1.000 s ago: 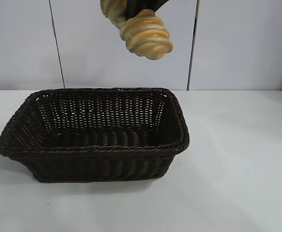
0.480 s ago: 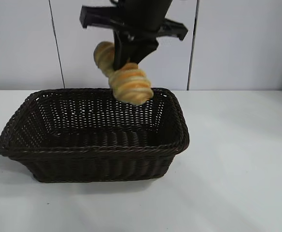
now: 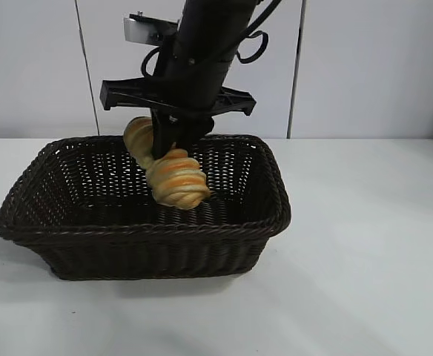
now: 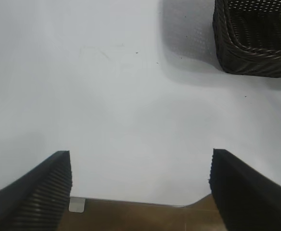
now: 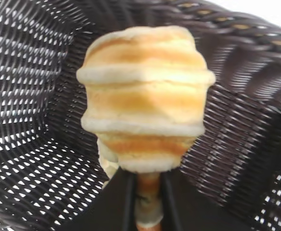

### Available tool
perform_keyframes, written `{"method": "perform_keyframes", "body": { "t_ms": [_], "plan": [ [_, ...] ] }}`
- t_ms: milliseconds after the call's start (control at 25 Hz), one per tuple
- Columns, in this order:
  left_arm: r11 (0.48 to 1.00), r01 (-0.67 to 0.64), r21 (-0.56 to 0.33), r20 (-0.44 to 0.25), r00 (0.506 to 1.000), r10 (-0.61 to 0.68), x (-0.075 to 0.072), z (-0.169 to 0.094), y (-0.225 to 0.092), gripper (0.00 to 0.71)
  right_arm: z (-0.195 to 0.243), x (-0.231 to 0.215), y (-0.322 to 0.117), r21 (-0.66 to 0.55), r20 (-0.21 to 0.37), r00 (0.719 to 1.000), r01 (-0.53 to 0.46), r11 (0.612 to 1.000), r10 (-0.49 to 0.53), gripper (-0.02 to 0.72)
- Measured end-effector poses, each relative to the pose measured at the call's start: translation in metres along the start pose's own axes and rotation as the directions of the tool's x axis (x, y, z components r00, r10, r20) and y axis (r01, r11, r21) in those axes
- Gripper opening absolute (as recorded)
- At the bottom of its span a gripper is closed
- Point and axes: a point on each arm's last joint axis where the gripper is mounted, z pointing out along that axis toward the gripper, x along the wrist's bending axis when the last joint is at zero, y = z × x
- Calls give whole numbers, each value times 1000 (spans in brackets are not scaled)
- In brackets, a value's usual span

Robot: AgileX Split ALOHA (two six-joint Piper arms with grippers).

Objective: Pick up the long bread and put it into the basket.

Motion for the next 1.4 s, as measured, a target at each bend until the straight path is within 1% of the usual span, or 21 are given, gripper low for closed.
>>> {"method": "perform_keyframes", "body": {
  "t_ms": [40, 120, 280, 400, 440, 520, 600, 640, 760, 920, 1000, 1120, 1240, 1320, 1400],
  "plan": [
    [1000, 0, 0, 0, 1000, 0, 0, 0, 0, 571, 0, 0, 0, 0, 0, 1000, 1, 1000, -1, 453],
    [1000, 0, 0, 0, 1000, 0, 0, 0, 0, 571, 0, 1, 0, 0, -4, 1000, -2, 1000, 2, 484],
    [1000, 0, 0, 0, 1000, 0, 0, 0, 0, 571, -3, 2, 2, 8, -13, 1000, -23, 1000, 23, 495],
    [1000, 0, 0, 0, 1000, 0, 0, 0, 0, 571, -19, 5, 9, 27, -6, 1000, -7, 1000, 8, 495],
    [1000, 0, 0, 0, 1000, 0, 0, 0, 0, 571, -27, 5, 13, 35, 9, 1000, 7, 999, -8, 495],
    [1000, 0, 0, 0, 1000, 0, 0, 0, 0, 571, -47, 4, 18, 61, 56, 998, 36, 997, -40, 495],
    [1000, 0, 0, 0, 1000, 0, 0, 0, 0, 571, -73, 0, 25, 34, 124, 990, 57, 998, -61, 495],
    [1000, 0, 0, 0, 1000, 0, 0, 0, 0, 571, -87, -3, 27, 7, 151, 987, 53, 999, -54, 495],
    [1000, 0, 0, 0, 1000, 0, 0, 0, 0, 571, -128, -14, 29, -65, 186, 982, 38, 997, -25, 495],
    [1000, 0, 0, 0, 1000, 0, 0, 0, 0, 571, -167, -30, 27, -139, 204, 979, 4, 990, 25, 495],
    [1000, 0, 0, 0, 1000, 0, 0, 0, 0, 571, -183, -41, 25, -170, 223, 973, -15, 985, 53, 495],
    [1000, 0, 0, 0, 1000, 0, 0, 0, 0, 571, -212, -65, 20, -225, 280, 954, -44, 973, 108, 495],
    [1000, 0, 0, 0, 1000, 0, 0, 0, 0, 571, -246, -93, 11, -288, 352, 918, -78, 954, 182, 495],
    [1000, 0, 0, 0, 1000, 0, 0, 0, 0, 571, -269, -115, 0, -327, 401, 884, -108, 939, 241, 495],
    [1000, 0, 0, 0, 1000, 0, 0, 0, 0, 571, -288, -138, -15, -350, 453, 840, -142, 926, 300, 495]
  ]
}}
